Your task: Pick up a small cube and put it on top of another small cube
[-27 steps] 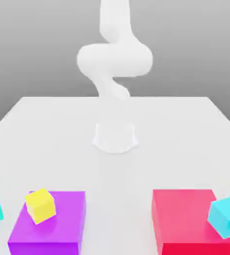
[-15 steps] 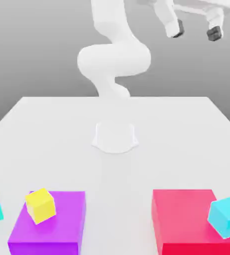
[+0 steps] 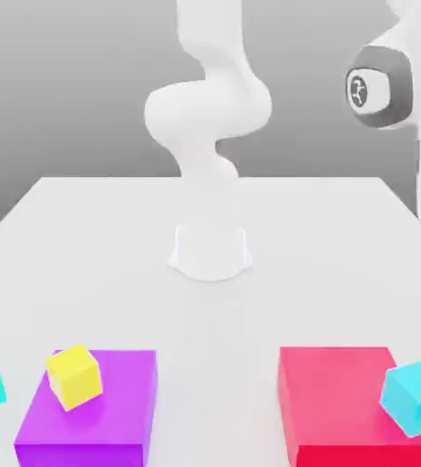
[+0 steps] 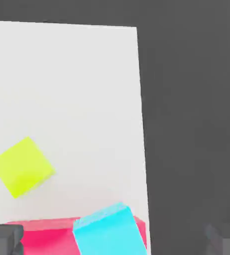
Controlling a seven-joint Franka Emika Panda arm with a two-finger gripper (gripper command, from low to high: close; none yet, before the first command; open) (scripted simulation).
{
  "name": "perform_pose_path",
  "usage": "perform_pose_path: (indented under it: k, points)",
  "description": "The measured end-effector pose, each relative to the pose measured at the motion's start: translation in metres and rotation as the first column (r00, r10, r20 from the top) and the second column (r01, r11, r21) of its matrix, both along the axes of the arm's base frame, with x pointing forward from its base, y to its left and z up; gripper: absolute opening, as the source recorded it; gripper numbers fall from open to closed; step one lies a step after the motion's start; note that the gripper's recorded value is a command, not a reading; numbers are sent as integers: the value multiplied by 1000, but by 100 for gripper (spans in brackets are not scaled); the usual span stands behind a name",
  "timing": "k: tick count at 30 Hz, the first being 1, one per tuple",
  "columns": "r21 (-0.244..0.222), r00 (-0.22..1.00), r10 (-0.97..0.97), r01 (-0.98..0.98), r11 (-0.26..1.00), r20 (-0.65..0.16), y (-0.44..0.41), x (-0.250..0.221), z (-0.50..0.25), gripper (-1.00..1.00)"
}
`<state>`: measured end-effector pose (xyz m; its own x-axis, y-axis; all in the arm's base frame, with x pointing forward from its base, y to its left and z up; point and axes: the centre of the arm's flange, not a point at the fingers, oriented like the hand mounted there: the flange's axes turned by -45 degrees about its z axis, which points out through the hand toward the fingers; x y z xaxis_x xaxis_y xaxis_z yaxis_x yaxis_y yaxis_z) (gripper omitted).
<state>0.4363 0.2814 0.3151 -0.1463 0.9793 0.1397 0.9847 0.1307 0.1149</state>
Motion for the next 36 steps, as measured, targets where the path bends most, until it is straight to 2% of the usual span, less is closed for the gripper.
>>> perform_pose_path:
  k: [7,12,13,20,25,27,33,36]
  points:
    - [-131,927,368,-375,918,-73,36,-41,-97,0]
    - [-155,892,441,-451,879,-93,43,-51,-165,0]
    - [-155,892,442,-452,879,-94,43,-51,-176,-100]
    - [-155,891,443,-453,878,-96,43,-52,-177,-100]
    - [-158,887,452,-461,873,-92,47,-57,-123,-100]
    - [-169,892,449,-452,876,-56,51,-55,-108,-100]
    - [-187,934,333,-307,933,128,29,1,-49,-100]
    - [-196,972,186,-156,968,144,-39,49,-39,-100]
